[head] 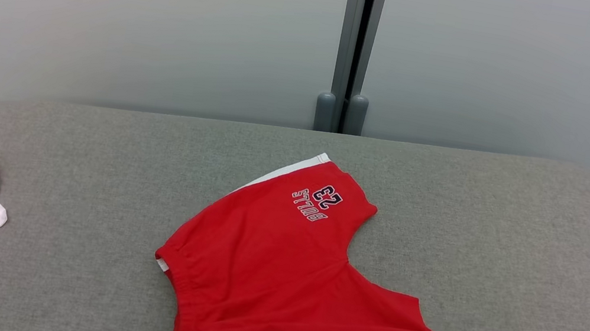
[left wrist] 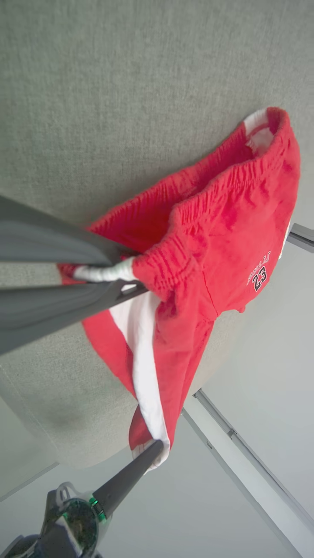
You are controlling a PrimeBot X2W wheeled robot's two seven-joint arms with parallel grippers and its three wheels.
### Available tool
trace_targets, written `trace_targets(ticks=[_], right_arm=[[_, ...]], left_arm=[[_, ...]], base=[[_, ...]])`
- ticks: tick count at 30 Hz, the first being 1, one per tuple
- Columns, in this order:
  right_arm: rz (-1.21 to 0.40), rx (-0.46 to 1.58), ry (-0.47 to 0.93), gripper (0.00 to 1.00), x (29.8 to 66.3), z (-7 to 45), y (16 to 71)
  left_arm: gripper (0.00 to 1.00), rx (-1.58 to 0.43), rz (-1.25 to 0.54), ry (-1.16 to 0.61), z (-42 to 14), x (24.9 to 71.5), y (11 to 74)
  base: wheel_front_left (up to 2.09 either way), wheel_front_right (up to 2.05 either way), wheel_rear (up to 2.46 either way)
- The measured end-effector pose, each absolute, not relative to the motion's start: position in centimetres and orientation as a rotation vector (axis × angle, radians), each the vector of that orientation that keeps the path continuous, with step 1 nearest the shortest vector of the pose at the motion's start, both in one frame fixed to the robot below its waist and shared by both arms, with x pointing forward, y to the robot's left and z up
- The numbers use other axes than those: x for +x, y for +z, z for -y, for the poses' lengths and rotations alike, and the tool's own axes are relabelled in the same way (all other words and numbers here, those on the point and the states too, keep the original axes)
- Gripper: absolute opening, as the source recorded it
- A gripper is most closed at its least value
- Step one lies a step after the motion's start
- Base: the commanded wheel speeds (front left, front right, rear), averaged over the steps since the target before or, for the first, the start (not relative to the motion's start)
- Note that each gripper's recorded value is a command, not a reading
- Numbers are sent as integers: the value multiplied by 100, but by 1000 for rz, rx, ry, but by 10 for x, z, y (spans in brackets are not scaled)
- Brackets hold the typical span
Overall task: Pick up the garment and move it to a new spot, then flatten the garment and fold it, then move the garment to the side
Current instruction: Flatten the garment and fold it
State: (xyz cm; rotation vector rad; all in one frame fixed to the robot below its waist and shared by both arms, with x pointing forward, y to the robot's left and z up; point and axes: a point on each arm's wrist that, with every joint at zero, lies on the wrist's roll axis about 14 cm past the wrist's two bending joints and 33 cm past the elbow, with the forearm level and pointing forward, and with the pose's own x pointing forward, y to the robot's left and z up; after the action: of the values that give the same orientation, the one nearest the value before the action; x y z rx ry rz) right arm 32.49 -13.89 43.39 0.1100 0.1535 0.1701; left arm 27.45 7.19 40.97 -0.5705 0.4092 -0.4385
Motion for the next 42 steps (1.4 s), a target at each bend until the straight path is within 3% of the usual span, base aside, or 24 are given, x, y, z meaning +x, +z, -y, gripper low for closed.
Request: trace_targets(ticks=[8, 24, 35, 42], right_arm=[[-103, 100, 158, 0, 342, 145, 449], [55, -20, 274, 0, 471, 106, 504], [1, -64, 364, 0, 560, 62, 481], [-87, -107, 398, 0, 596, 41, 447]], left_arm=[[0, -595, -357, -456, -70, 280, 427], [0, -590, -182, -425, -105, 371, 477], [0, -610, -159, -406, -119, 431, 481], [0, -632, -232, -352, -129, 444, 451]], base=[[0, 0, 0], [0, 0, 0], [0, 0, 0], [0, 0, 0]])
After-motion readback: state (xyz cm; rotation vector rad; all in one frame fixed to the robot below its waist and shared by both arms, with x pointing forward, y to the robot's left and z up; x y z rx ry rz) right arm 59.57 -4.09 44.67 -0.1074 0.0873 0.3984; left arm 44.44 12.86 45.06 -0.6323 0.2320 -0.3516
